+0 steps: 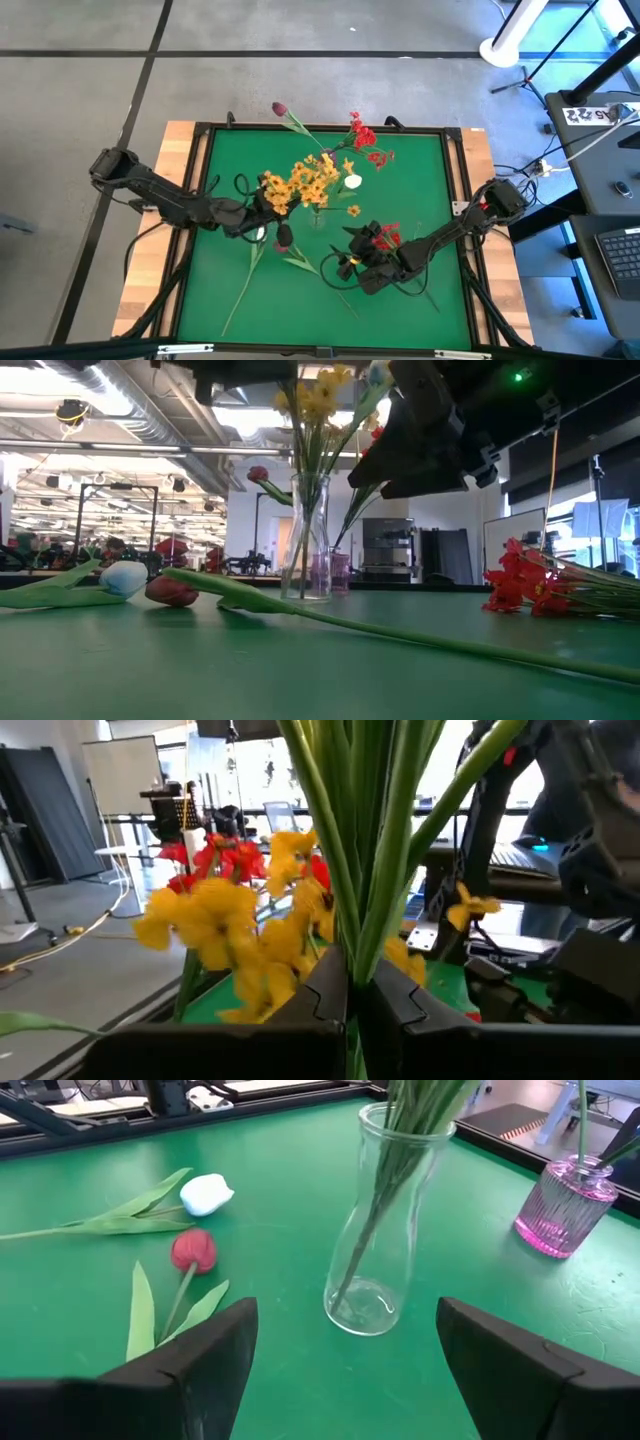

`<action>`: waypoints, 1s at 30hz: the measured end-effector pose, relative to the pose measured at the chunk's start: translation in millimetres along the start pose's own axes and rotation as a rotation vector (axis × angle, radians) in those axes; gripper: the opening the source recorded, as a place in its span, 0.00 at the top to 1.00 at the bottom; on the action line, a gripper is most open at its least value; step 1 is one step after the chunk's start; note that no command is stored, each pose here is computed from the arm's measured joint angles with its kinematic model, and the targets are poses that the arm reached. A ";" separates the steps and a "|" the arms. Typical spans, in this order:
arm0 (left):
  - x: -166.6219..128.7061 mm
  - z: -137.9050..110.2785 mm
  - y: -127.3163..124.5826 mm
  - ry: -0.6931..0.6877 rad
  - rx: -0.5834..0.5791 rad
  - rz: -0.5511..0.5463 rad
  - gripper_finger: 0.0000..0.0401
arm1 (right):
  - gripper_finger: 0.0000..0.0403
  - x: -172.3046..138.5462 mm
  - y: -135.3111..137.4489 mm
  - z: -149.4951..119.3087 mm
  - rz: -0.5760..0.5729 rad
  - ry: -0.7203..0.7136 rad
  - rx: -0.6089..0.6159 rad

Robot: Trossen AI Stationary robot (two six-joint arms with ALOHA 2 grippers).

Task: Sort flowers into vase by color
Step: Put the yellow flowers into the transparent vase

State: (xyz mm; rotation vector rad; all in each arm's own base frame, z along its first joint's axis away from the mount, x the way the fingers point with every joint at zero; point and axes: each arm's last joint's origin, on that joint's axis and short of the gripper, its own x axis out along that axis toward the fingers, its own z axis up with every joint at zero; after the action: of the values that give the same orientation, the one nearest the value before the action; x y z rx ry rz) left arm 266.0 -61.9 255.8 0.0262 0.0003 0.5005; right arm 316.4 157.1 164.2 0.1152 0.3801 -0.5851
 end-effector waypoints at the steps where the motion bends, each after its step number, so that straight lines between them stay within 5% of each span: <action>1: 1.8 -2.3 0.1 0.009 0.006 -0.004 1.00 | 0.24 0.0 0.0 0.0 0.000 0.000 0.000; 30: 24.1 -44.8 -2.1 0.176 -0.081 -0.009 0.99 | 0.24 -0.1 0.0 0.8 -0.011 -0.014 0.010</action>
State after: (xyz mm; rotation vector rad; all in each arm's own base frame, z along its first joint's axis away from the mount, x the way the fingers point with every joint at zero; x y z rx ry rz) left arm 287.9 -51.1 211.1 -0.0977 0.1526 0.4926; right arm 316.6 157.1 165.0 0.1186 0.3641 -0.5987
